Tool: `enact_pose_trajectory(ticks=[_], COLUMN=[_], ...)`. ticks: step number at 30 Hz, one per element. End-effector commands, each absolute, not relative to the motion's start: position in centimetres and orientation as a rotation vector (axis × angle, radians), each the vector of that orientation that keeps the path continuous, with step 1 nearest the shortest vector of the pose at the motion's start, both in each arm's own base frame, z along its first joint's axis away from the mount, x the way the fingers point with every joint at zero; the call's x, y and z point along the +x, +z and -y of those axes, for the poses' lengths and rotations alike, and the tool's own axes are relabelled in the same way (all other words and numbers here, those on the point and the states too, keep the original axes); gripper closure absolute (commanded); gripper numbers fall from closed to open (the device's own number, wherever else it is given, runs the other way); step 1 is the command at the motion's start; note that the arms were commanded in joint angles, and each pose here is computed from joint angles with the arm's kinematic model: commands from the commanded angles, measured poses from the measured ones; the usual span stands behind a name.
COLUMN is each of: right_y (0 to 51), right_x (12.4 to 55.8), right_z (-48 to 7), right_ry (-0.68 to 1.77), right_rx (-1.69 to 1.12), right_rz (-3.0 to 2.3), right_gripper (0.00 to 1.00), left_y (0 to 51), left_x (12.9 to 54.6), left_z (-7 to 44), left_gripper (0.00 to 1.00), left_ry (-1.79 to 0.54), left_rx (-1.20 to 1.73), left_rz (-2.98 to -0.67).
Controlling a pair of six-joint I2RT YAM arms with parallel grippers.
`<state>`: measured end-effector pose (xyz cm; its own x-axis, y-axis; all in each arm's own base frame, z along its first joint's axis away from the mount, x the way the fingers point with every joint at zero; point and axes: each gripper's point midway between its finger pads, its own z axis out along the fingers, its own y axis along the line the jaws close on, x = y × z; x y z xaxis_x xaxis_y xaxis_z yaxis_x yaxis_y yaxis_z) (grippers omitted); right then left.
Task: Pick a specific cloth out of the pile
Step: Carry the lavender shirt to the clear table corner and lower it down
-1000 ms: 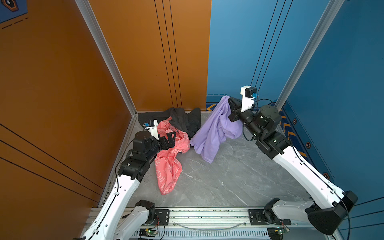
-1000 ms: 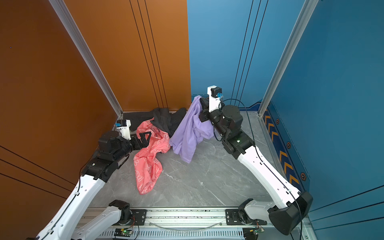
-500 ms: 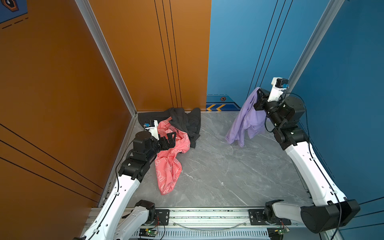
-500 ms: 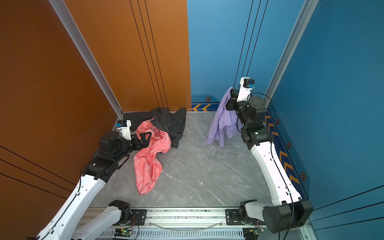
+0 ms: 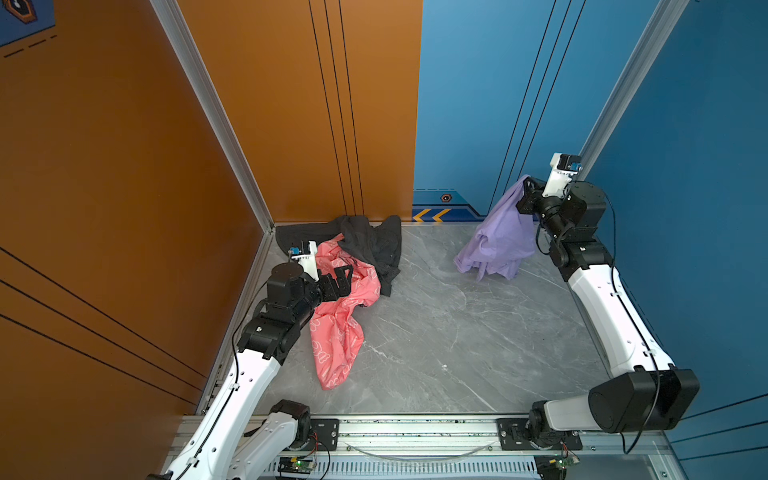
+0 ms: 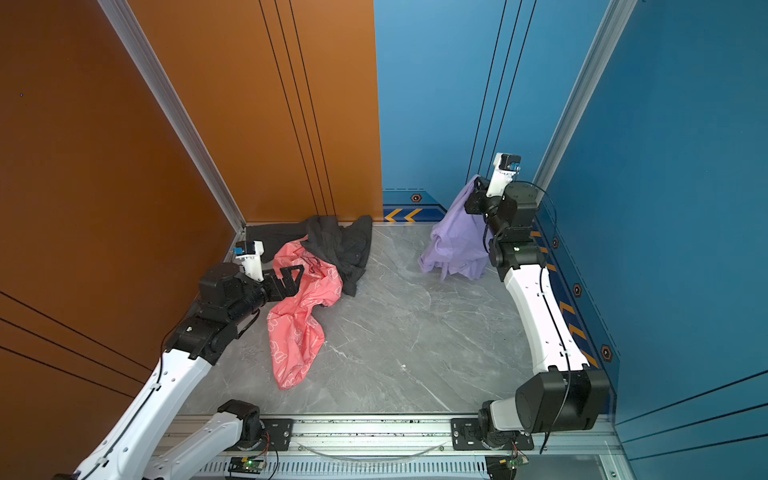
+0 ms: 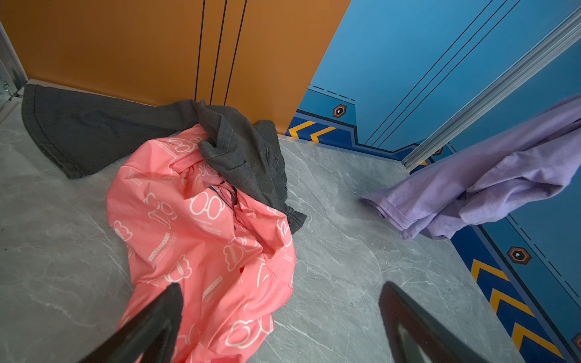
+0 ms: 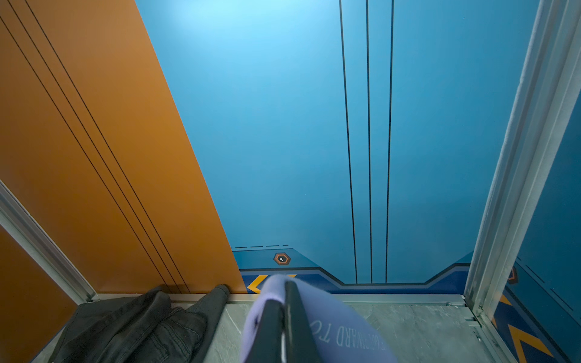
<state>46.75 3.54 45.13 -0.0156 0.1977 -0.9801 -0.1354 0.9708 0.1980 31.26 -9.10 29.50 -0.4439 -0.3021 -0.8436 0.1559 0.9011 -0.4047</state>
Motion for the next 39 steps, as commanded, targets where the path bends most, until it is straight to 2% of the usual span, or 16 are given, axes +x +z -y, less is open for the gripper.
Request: enact_pose_trajectory(ticks=[1, 12, 23, 27, 30, 39], right_y=[47.9, 46.2, 45.1, 41.2, 36.4, 23.8], right_x=[46.6, 49.4, 54.5, 55.1, 54.7, 48.4], right_z=[-3.4, -2.4, 0.5, 1.8, 3.0, 7.2], right_ry=[0.292, 0.285, 0.211, 0.111, 0.018, -0.232], right_rx=[0.041, 0.044, 0.076, 0.100, 0.127, 0.208], right_rz=[-1.502, -1.543, -1.610, -1.714, -1.825, -2.131], right_gripper=[1.00, 1.00, 1.00, 1.00, 1.00, 1.00], left_y=[29.7, 29.5, 29.5, 29.4, 29.2, 28.5], left_x=[31.1, 31.3, 31.5, 31.7, 31.7, 31.8], left_z=[9.2, 9.2, 9.1, 9.2, 9.1, 9.0], left_gripper=[0.02, 0.02, 0.02, 0.02, 0.02, 0.02], left_ry=[-0.521, -0.511, -0.495, -0.494, -0.490, -0.482], left_rx=[-0.072, -0.070, -0.063, -0.060, -0.062, -0.067], left_rz=[-1.942, -1.946, -1.947, -1.953, -1.957, -1.972])
